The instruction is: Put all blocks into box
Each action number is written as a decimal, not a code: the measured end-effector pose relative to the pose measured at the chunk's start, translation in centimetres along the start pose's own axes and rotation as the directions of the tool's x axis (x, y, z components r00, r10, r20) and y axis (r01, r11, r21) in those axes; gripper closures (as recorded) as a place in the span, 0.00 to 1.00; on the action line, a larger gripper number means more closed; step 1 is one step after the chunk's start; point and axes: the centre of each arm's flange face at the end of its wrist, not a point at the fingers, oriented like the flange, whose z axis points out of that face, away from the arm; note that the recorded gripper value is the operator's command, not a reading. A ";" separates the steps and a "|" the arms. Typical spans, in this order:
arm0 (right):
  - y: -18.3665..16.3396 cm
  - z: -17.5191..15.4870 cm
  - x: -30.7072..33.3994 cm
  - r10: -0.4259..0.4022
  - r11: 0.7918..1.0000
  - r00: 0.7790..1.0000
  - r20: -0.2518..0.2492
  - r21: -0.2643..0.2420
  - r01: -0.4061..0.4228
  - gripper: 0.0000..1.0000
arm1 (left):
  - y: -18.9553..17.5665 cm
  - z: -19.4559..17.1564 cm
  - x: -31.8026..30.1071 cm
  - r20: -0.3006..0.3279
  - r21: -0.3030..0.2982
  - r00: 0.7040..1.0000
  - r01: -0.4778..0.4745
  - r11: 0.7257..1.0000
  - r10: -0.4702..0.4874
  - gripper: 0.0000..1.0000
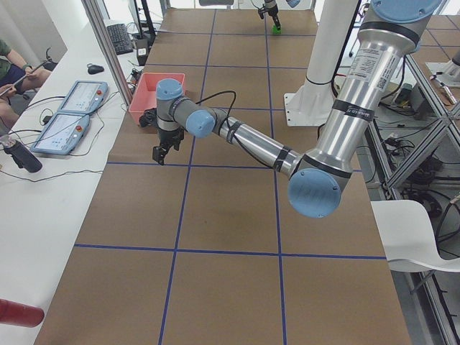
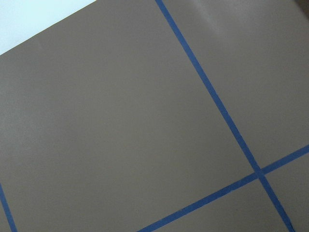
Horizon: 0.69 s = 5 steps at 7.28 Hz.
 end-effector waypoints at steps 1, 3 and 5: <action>-0.3 0.1 -0.3 -0.010 1.000 1.000 0.001 0.002 0.010 1.00 | 0.0 0.0 0.0 -0.002 0.000 1.000 0.000 1.000 0.000 0.00; -0.9 -0.7 -1.0 -0.057 0.996 0.998 0.017 0.063 0.056 1.00 | 0.1 0.0 0.0 -0.005 -0.002 1.000 0.002 1.000 -0.002 0.00; -1.7 -3.1 -1.3 -0.045 0.986 0.998 0.037 0.163 0.039 1.00 | 0.6 0.1 -0.1 -0.007 -0.005 1.000 0.006 1.000 -0.006 0.00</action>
